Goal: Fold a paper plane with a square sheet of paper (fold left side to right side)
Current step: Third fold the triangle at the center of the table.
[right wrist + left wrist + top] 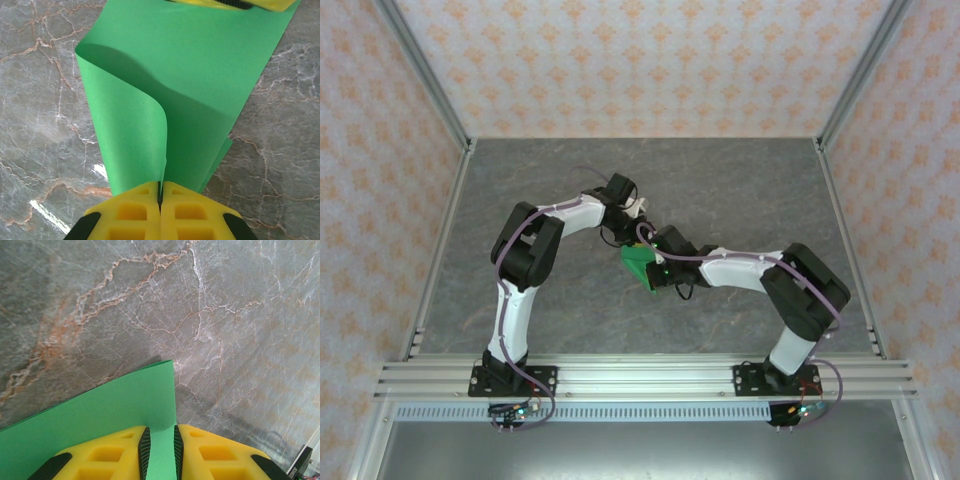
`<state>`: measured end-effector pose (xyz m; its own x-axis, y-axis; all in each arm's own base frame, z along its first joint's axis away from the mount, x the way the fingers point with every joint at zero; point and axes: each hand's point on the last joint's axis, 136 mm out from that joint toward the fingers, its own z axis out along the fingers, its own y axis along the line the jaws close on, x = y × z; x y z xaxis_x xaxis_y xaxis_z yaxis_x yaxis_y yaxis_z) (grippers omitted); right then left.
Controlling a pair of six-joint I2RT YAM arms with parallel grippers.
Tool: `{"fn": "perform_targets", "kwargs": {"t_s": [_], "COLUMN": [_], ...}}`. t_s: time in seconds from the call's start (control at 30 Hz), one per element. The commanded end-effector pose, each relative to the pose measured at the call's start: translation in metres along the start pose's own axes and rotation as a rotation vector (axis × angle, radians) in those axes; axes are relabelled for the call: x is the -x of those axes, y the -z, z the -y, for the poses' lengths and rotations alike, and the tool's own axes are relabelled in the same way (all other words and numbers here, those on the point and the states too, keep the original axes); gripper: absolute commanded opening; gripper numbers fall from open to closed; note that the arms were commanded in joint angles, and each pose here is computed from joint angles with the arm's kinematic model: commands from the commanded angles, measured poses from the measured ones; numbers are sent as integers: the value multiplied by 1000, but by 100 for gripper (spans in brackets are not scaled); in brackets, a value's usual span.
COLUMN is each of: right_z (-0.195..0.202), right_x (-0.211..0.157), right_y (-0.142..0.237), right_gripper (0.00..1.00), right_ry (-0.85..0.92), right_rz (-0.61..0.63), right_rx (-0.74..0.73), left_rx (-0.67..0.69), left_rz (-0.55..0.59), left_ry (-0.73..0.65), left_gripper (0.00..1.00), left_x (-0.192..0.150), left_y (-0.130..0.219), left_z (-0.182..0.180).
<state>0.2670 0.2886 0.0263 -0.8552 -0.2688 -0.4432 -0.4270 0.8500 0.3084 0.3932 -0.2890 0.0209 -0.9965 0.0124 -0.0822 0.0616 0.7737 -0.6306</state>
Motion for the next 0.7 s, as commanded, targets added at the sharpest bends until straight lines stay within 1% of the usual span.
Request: {"fn": "perform_targets", "kwargs": {"t_s": [0.0,0.33,0.5,0.67], "right_z": [10,13,19,24], "right_x": [-5,-10,-22,-35], "right_y": [-6,-12,-13,-14], "right_gripper": [5,5,5,5], "right_ry": [-5,0,23,42], "right_rz": [-27,-60,-110,-159], "right_rx": [-44,-58,-82,-96], "left_rx": [76,75,77,76], "left_rz": [-99,-99,-96,-82], "left_ry": [42,39,25,-5], "left_gripper": [25,25,25,26], "left_x": [-27,-26,-24,-12], "left_y": [-25,-23,-17,-4], "left_z": [-24,-22,-17,-5]}}
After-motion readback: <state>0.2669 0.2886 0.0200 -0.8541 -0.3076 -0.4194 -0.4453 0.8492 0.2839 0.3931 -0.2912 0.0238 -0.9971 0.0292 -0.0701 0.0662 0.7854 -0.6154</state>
